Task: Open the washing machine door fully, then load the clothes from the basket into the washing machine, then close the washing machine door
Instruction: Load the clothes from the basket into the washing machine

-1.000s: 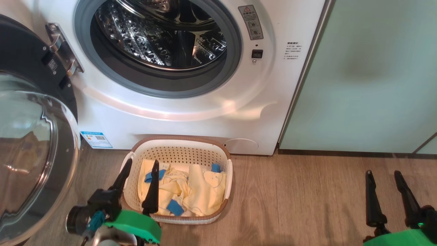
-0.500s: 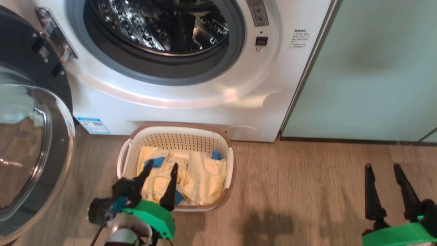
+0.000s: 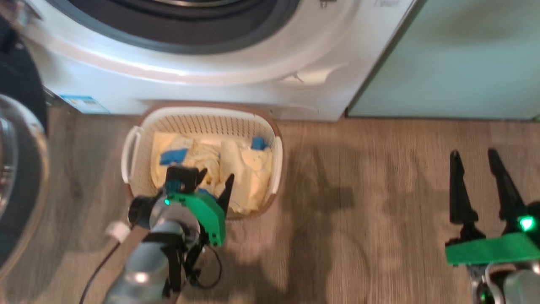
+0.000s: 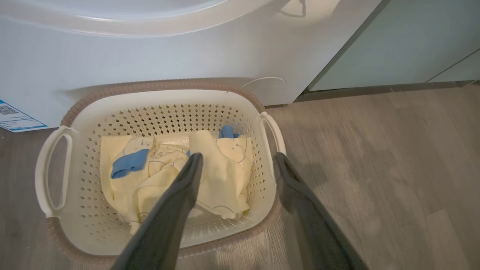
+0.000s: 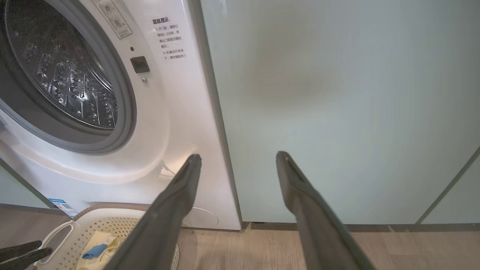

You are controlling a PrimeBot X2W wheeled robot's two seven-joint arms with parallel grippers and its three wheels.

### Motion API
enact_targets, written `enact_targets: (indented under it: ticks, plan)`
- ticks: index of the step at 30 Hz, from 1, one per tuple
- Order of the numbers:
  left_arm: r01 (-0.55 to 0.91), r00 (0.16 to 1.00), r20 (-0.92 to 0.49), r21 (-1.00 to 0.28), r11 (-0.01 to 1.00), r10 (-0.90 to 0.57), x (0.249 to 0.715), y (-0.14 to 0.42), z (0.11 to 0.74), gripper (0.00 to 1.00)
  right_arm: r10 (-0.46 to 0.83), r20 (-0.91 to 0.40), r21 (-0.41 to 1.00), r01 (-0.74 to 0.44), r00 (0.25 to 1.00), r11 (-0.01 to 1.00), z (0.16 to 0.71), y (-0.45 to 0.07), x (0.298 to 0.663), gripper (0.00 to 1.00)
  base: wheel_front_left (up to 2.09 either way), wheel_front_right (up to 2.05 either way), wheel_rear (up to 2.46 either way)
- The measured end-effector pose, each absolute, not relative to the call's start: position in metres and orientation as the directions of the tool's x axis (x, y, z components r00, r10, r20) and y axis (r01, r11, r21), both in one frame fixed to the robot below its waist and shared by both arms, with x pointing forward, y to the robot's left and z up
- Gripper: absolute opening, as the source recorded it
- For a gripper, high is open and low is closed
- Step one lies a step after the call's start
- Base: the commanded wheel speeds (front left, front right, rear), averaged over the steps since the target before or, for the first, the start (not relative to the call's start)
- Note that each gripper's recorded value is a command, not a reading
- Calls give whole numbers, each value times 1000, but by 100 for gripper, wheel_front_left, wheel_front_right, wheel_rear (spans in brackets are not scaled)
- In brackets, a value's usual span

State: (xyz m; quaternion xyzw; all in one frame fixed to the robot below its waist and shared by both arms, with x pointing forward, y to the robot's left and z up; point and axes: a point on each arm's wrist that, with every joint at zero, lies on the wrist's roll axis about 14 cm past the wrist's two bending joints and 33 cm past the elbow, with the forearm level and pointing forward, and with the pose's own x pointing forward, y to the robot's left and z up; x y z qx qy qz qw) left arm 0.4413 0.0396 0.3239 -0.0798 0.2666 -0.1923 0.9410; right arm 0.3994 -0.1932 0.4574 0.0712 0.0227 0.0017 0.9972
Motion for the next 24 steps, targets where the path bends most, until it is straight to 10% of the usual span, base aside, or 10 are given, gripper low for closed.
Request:
enact_targets:
  ticks: [24]
  plan:
    - [282,510,-715,-387,878,-479,476,-11,156,100,-25,-207,104,47,978,993,368,-213,455,100,0,0,0]
